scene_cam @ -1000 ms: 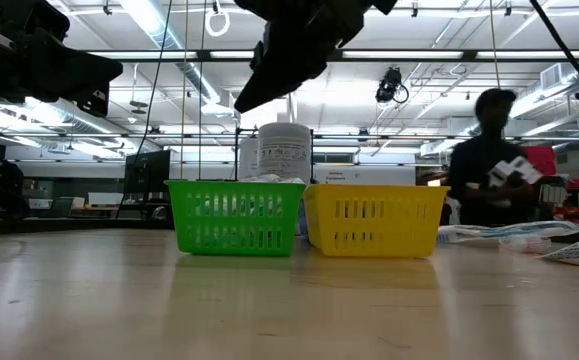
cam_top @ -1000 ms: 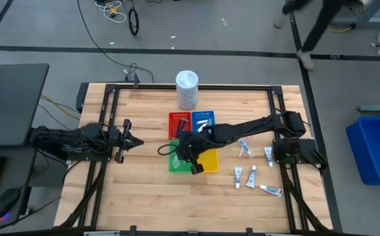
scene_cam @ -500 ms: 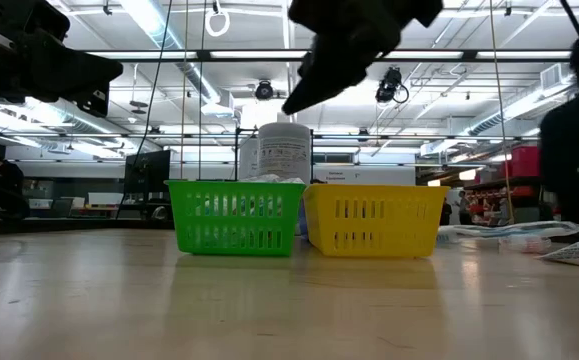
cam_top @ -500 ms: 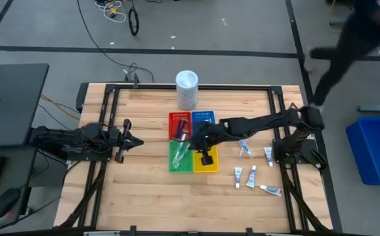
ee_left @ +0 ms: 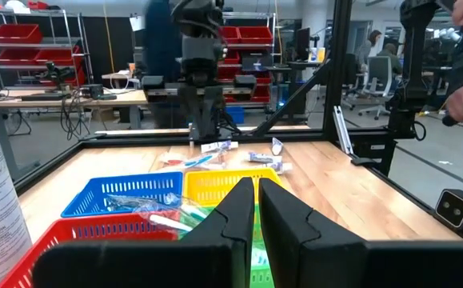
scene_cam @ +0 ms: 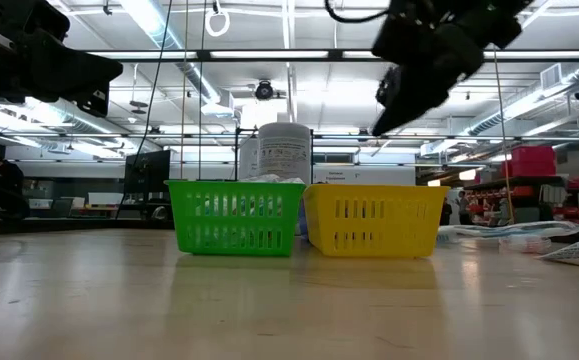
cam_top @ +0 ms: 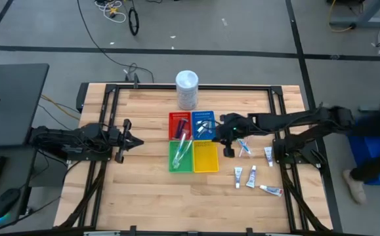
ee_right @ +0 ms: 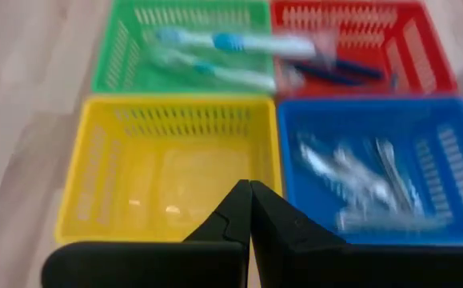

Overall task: Pick & Place Travel size toiletries
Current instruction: Put the blue toothbrush into the green bin

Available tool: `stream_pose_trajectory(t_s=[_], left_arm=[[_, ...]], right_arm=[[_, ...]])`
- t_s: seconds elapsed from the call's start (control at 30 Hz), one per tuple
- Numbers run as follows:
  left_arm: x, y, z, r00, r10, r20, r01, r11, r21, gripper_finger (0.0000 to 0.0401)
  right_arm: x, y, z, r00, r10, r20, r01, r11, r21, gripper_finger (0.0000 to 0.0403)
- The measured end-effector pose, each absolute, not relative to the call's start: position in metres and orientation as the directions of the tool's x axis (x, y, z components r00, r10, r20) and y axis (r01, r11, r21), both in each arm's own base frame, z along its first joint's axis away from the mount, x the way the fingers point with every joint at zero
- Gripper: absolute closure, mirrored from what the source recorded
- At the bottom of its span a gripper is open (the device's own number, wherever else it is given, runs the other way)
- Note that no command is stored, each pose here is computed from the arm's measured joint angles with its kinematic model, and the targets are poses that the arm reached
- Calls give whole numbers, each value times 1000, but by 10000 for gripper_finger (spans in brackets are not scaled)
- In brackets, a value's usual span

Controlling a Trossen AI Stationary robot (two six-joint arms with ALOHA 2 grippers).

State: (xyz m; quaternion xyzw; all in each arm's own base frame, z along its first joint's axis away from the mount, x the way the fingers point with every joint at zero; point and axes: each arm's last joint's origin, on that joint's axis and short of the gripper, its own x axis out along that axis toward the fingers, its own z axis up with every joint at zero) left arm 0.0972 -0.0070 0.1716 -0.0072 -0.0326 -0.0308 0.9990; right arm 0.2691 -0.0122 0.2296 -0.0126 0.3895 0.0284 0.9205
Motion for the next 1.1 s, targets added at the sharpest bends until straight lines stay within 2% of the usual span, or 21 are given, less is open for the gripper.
stream_pose_trajectory(t_s=[0.23,0.6,0.9,1.1], left_arm=[[97,-7,172,996,-61,65,62,998,-12,374],[97,-7,172,996,-61,66,62,998,-12,374],[97,-7,172,996,-61,66,62,998,-12,374],[97,-7,172,996,-61,66,62,998,-12,374]], right_arm=[[242,-21,208,650,13,-760,53,997,62,394],[225,-35,191,537,-140,-832,328,943,54,380],[213,-50,185,430,-159,-889,533,839,108,360],[207,-53,177,334,-144,-932,602,793,93,328]])
